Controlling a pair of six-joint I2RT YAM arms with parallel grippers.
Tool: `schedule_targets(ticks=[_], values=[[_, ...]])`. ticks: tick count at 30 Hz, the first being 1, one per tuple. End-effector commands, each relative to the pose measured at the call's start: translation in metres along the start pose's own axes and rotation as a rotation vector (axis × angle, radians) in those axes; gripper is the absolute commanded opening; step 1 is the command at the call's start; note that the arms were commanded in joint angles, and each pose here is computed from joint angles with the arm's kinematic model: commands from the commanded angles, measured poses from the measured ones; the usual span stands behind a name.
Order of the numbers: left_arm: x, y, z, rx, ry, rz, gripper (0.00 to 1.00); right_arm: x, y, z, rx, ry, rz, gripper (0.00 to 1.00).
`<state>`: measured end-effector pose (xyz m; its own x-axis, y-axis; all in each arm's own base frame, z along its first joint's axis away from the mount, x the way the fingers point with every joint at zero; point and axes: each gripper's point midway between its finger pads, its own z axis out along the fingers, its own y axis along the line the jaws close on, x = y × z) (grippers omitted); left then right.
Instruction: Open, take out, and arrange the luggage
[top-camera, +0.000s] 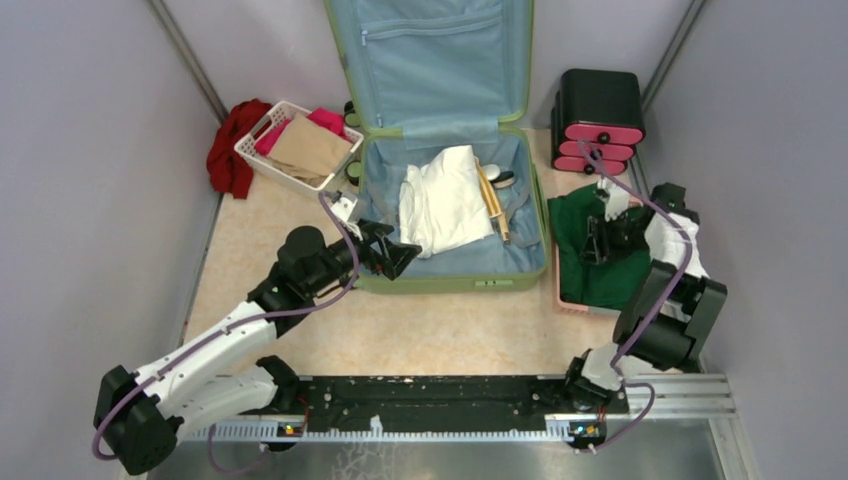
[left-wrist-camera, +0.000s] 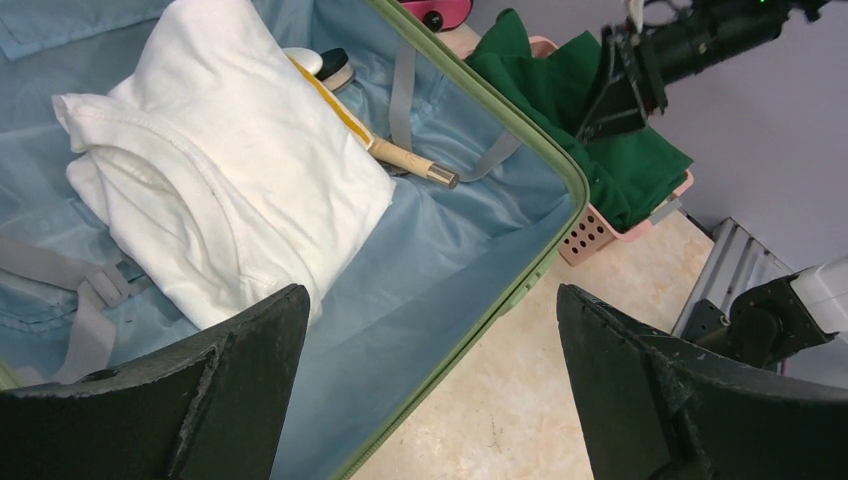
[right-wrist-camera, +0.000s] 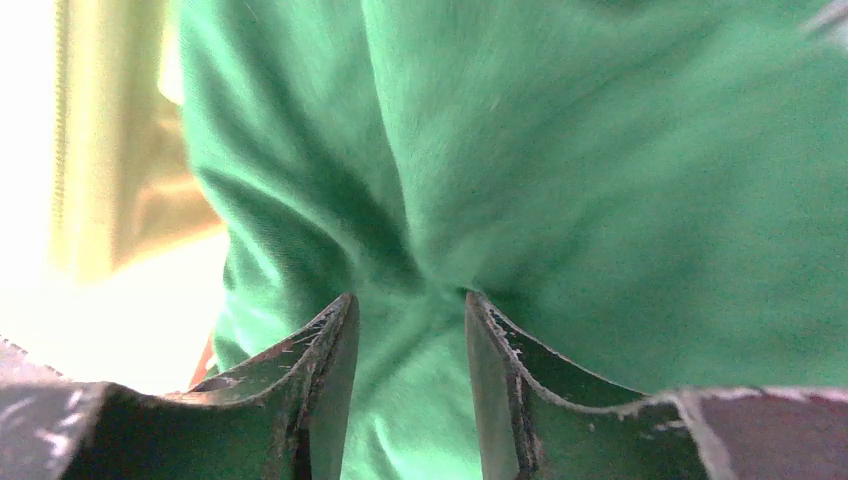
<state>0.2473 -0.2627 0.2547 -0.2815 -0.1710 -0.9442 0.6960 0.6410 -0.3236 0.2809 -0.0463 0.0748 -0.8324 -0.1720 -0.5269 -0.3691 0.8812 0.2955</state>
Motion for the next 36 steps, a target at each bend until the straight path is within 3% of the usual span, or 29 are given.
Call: schedule_targets(ticks=[1,8,14,17,23,28,36], values=[[0.004,-0.005,-0.007,0.028,0.023,-0.043,0.99,-0.083,0.014,-0.072,0.097,-0.227,-0.220,0.48],[0.011,0.003,-0.007,-0.016,0.054,-0.076,0.99,-0.149,0.103,-0.114,-0.164,-0.535,-0.372,0.75],[0.019,0.011,-0.014,-0.068,0.069,-0.101,0.99,-0.177,0.177,-0.084,-0.360,-0.635,-0.572,0.89],[0.024,0.017,-0.018,-0.103,0.068,-0.117,0.99,-0.196,0.203,-0.067,-0.421,-0.665,-0.598,0.93],[0.035,0.028,-0.021,-0.154,0.073,-0.152,0.99,-0.237,0.205,0.001,-0.397,-0.533,-0.419,0.90],[0.041,0.033,-0.021,-0.182,0.080,-0.164,0.99,-0.261,0.182,0.046,-0.343,-0.475,-0.259,0.75],[0.041,0.044,-0.023,-0.235,0.068,-0.147,0.99,-0.282,0.169,0.102,-0.318,-0.434,-0.179,0.63]])
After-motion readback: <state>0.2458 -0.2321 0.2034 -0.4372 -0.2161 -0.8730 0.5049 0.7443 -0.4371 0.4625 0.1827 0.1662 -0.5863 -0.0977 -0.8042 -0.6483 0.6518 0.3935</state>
